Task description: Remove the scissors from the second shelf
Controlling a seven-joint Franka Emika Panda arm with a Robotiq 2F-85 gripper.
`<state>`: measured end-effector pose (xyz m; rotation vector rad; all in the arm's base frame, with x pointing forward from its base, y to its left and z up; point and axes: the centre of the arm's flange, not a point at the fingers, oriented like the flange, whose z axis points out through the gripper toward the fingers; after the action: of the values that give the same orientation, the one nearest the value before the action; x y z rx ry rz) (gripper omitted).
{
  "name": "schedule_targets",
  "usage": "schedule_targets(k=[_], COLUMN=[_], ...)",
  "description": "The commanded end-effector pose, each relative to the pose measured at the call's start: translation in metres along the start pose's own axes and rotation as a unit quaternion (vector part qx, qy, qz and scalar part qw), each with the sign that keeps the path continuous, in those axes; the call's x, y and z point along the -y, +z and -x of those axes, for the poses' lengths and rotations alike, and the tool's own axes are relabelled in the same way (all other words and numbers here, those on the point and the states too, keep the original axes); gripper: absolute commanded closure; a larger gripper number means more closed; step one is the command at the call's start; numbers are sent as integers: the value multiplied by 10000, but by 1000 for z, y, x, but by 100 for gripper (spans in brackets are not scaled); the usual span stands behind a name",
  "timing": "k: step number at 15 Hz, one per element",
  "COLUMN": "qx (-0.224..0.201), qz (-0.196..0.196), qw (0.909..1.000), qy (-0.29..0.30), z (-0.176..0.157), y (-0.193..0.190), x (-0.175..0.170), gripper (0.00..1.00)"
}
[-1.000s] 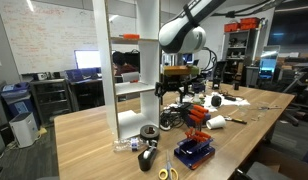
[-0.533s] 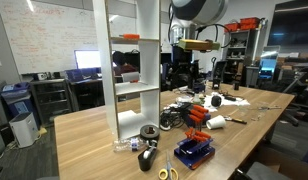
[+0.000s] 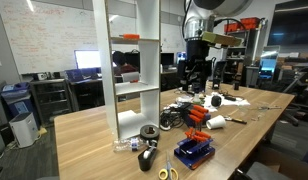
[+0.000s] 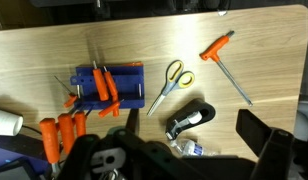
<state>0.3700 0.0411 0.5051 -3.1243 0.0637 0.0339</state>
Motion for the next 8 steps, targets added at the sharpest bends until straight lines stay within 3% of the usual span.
schedule_targets(k=[1, 8], qx=[7, 1], qz=[-1, -5], qw=[10000, 9999], qy=[-37, -106], z=[4, 12], y=[2, 4], x=[-1, -3], gripper=[0, 0])
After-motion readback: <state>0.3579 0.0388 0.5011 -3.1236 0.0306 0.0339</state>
